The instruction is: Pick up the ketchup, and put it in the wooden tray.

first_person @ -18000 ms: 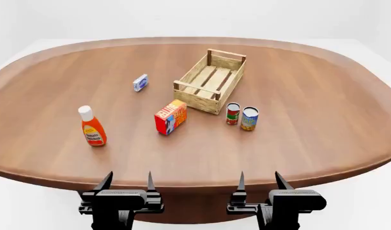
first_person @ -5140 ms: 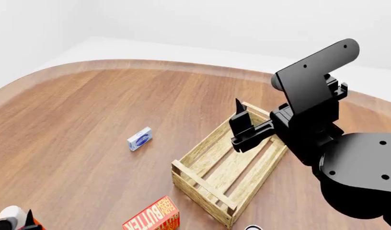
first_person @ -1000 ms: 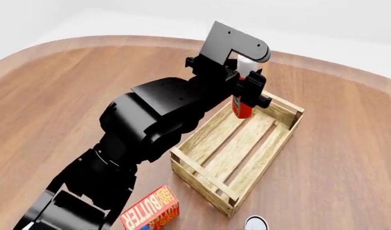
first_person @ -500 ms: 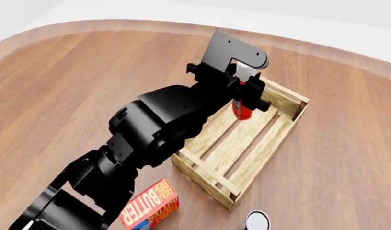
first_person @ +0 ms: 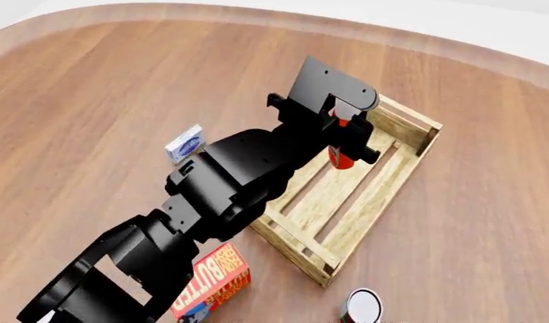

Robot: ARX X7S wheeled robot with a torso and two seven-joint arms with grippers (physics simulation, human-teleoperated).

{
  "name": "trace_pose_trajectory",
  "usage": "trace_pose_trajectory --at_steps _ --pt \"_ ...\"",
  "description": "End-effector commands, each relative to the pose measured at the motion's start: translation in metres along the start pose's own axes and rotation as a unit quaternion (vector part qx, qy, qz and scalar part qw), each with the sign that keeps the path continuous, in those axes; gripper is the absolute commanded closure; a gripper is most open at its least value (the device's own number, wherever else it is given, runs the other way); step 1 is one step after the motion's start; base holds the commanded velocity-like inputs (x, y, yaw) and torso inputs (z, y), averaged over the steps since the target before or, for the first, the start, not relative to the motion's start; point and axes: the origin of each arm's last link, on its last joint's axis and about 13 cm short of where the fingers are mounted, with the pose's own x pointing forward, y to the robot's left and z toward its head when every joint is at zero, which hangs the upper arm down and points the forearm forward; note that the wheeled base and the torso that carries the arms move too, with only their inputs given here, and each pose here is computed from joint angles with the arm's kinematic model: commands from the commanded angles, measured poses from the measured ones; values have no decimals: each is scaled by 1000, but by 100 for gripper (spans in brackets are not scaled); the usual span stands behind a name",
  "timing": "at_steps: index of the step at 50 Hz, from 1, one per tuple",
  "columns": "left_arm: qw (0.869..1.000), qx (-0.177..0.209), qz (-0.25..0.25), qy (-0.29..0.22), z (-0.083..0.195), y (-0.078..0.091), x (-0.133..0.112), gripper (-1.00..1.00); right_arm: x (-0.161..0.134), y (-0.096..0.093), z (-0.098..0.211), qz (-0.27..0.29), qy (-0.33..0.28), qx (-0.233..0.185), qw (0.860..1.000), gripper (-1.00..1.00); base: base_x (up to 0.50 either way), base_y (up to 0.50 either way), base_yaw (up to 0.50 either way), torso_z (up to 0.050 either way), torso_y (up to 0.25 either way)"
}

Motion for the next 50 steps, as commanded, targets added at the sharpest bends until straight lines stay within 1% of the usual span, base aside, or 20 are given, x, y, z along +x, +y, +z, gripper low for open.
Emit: trace_pose_trajectory --at_steps 1,10,14,19,28,39,45,50 --pt "1000 -2 0 -8 -2 -2 4 100 0 0 0 -5 3 -1 1000 -100 0 0 0 0 -64" --pt "1000 4 8 -5 -6 1 9 100 0 0 0 -6 5 -1 1000 -100 -1 0 0 0 -60" --pt "1000 8 15 -2 -10 4 12 100 0 0 0 -6 4 -2 1000 -100 0 0 0 0 0" --pt "1000 11 18 2 -14 4 15 100 0 0 0 -7 6 -3 1000 -100 0 0 0 0 0" --pt "1000 3 16 5 -15 1 17 100 0 0 0 -13 9 -4 1000 -100 0 0 0 0 0" --pt "1000 -14 13 17 -14 -2 14 100 0 0 0 -15 10 -3 1000 -100 0 0 0 0 0" --pt "1000 -18 13 19 -15 0 13 100 0 0 0 -15 10 -2 1000 -100 0 0 0 0 0" --pt "1000 -17 13 21 -16 -2 11 100 0 0 0 -15 9 -1 1000 -100 0 0 0 0 0"
